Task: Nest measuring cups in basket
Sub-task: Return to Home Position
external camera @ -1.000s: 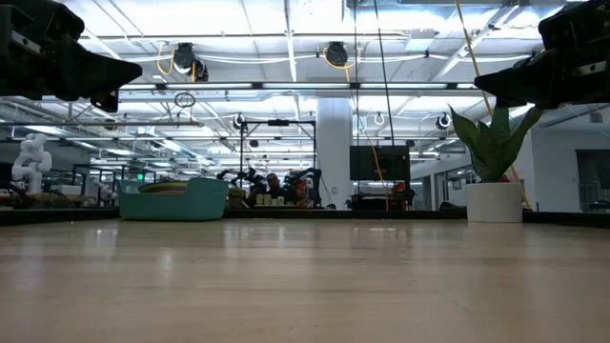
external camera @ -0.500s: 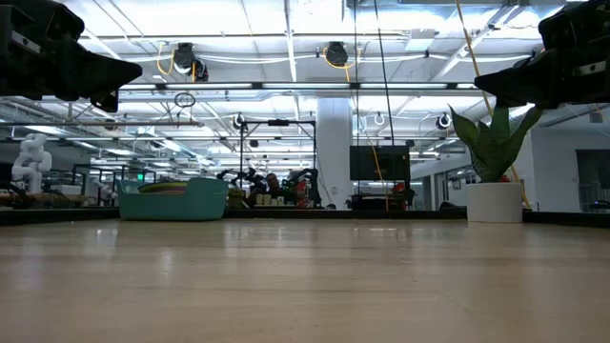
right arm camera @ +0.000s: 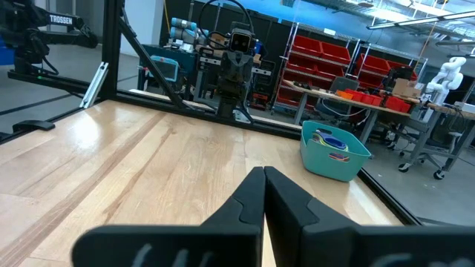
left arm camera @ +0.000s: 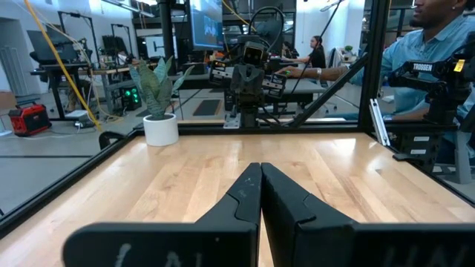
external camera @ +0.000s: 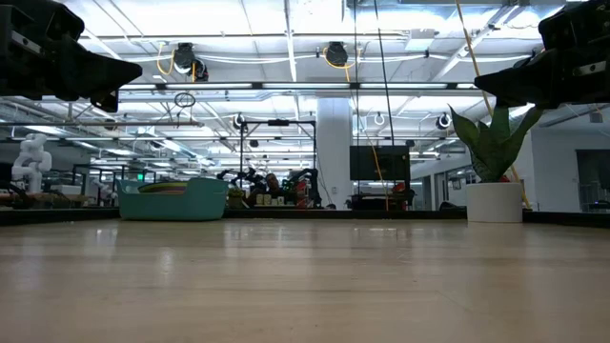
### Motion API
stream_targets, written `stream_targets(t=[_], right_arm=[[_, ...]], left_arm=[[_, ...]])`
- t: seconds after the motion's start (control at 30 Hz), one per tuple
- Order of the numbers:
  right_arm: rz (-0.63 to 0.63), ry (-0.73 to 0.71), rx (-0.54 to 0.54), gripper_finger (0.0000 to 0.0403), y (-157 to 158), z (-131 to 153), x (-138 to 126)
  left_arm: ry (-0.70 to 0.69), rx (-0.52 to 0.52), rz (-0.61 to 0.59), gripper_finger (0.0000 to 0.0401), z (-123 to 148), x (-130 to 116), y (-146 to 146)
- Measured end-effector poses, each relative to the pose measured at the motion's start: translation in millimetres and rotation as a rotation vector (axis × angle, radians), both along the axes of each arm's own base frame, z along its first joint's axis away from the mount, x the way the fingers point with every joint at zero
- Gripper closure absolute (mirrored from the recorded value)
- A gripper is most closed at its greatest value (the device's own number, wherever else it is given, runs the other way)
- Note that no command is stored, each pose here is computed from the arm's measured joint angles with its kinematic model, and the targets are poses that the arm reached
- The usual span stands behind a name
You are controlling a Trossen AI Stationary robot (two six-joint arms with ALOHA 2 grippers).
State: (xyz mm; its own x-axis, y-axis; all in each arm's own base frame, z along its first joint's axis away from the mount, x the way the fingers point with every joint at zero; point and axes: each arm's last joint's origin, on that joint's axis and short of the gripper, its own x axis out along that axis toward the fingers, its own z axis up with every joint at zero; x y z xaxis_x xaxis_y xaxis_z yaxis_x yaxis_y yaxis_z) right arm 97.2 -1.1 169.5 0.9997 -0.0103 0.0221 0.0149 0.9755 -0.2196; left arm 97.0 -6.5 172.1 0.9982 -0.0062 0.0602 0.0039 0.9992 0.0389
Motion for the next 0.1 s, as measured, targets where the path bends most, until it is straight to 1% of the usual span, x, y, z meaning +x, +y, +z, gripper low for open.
stream_targets(t=[0.1], right_arm=[[0.000, 0.000, 0.000, 0.0403, 0.0, 0.0, 0.0]], left_arm=[[0.000, 0.000, 0.000, 0.0391, 0.0, 0.0, 0.0]])
